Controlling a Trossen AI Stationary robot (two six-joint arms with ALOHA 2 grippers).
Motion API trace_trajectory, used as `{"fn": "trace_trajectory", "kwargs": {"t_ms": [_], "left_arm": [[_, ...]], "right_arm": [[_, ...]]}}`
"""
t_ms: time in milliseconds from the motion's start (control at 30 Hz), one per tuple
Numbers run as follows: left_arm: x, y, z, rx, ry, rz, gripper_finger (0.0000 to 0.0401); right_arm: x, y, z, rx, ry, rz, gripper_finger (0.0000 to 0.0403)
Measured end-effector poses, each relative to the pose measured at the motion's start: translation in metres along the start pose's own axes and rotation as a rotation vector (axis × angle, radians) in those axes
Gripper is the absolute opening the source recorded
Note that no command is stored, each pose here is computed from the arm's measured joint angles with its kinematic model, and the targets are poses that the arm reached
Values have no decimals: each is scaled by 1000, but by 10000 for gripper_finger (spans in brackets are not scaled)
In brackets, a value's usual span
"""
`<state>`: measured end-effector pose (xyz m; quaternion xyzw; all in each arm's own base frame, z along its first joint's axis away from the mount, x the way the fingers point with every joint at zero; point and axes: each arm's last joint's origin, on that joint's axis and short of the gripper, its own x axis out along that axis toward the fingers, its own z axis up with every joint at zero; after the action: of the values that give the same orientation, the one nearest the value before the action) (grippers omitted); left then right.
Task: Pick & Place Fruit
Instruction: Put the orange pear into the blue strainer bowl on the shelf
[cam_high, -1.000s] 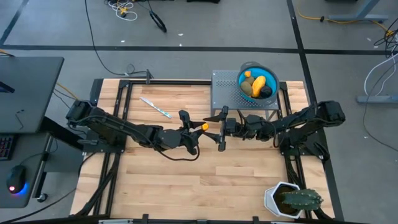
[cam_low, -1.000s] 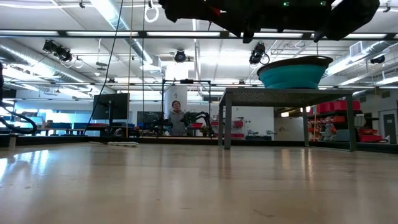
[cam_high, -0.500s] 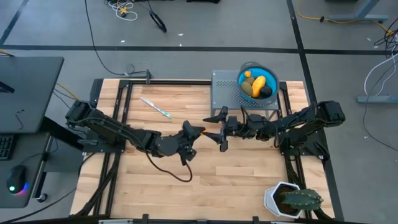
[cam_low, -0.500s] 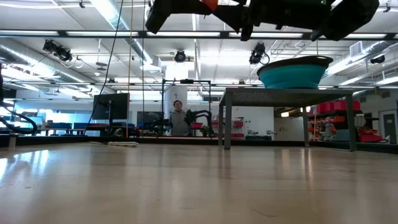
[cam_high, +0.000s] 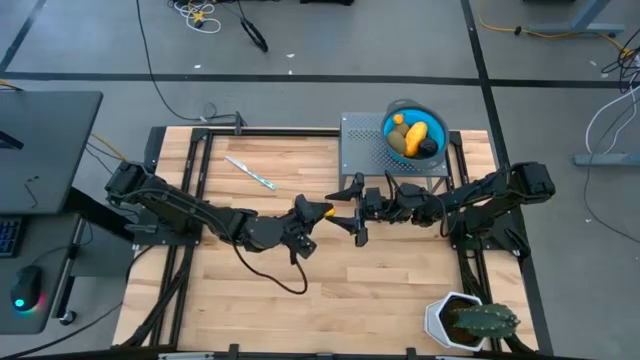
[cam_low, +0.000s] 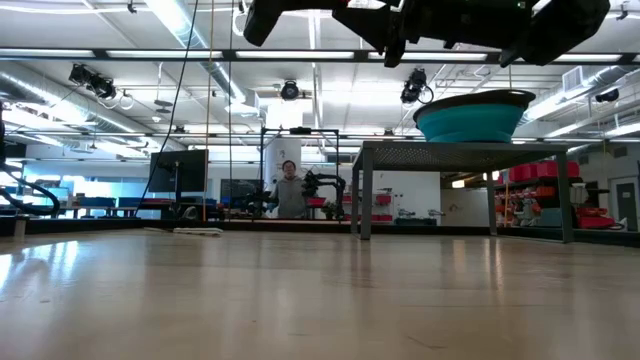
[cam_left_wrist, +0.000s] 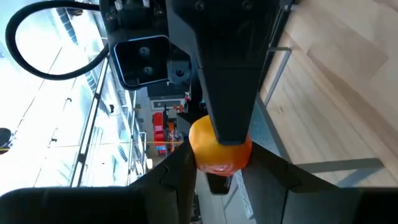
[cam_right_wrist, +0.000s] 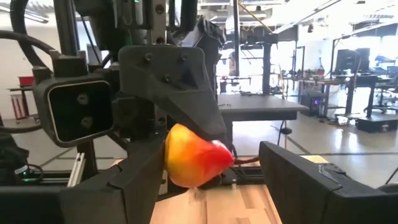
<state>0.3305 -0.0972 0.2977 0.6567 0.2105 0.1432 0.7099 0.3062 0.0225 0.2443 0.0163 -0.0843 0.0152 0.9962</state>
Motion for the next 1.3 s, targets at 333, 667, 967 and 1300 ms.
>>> {"fn": "trace_trajectory", "kwargs": {"t_ms": [333, 667, 967, 1300], "left_arm": [[0, 0, 0, -23, 1, -4, 123], [0, -1, -1, -44, 5, -7, 134], [-2, -1, 2, -46, -13, -11, 171], [-9, -2, 4, -154, 119, 26, 241]], "right_arm": [[0, 0, 1, 0, -5, 5, 213], [0, 1, 1, -3, -5, 8, 160], [0, -1, 0, -18, 0, -16, 157], [-2, -5, 3, -97, 12, -171, 156]]}}
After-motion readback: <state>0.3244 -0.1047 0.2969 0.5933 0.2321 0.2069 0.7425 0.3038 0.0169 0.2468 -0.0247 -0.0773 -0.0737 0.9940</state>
